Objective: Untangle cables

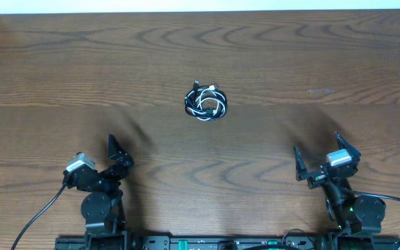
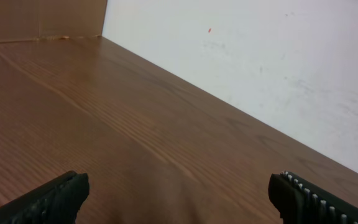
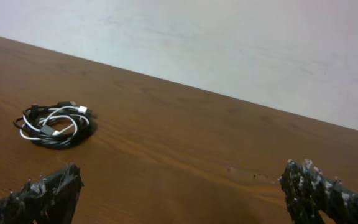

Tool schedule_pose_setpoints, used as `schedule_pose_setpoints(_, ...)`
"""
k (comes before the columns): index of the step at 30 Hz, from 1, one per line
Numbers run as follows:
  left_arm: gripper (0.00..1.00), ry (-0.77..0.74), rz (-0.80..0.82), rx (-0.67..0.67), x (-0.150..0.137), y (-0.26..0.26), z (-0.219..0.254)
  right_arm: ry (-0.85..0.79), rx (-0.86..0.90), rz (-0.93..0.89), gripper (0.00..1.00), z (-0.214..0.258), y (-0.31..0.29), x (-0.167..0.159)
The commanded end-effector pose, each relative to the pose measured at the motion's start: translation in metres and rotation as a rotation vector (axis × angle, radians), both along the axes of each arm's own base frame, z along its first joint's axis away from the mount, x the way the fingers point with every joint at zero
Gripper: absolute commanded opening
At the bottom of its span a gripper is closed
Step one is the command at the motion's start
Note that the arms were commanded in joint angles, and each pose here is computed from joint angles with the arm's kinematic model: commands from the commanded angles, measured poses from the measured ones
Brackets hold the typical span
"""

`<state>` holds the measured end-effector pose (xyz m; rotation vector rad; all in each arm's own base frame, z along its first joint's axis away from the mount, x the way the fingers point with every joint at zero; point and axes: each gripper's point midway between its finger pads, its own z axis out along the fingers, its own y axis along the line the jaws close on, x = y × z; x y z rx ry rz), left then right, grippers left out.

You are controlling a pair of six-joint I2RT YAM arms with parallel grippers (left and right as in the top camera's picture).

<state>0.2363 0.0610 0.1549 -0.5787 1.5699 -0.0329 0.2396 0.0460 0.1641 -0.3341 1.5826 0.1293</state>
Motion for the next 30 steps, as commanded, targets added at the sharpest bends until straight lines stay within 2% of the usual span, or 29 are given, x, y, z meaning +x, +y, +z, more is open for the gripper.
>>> schedule_pose_setpoints(1,0.98,0.064,-0.005,0.014,0.0,0.0,-0.019,0.001,-0.01,0.007,0.99,-0.001,0.002,0.0)
schedule_pose_setpoints(7,0.98,0.065,-0.011,0.013,0.0,-0.001,-0.019,-0.002,-0.009,0.03,0.99,-0.001,0.005,-0.002)
schedule_pose_setpoints(9,0.98,0.061,-0.065,0.012,0.003,-0.01,-0.018,0.0,-0.009,0.03,0.99,-0.001,0.005,-0.002)
schedule_pose_setpoints(12,0.98,0.109,-0.167,0.094,0.006,-0.025,-0.025,0.001,-0.009,0.03,0.99,-0.001,0.005,-0.001)
schedule_pose_setpoints(15,0.98,0.131,-0.199,0.14,0.007,-0.029,-0.025,0.001,-0.007,0.03,0.99,-0.001,0.005,-0.001)
schedule_pose_setpoints(23,0.98,0.143,-0.206,0.161,0.011,-0.029,0.002,0.0,0.02,0.028,0.99,0.012,0.005,-0.002)
schedule_pose_setpoints(30,0.98,0.21,-0.319,0.134,0.028,-0.046,0.023,0.038,0.024,0.07,0.99,0.025,0.012,0.001)
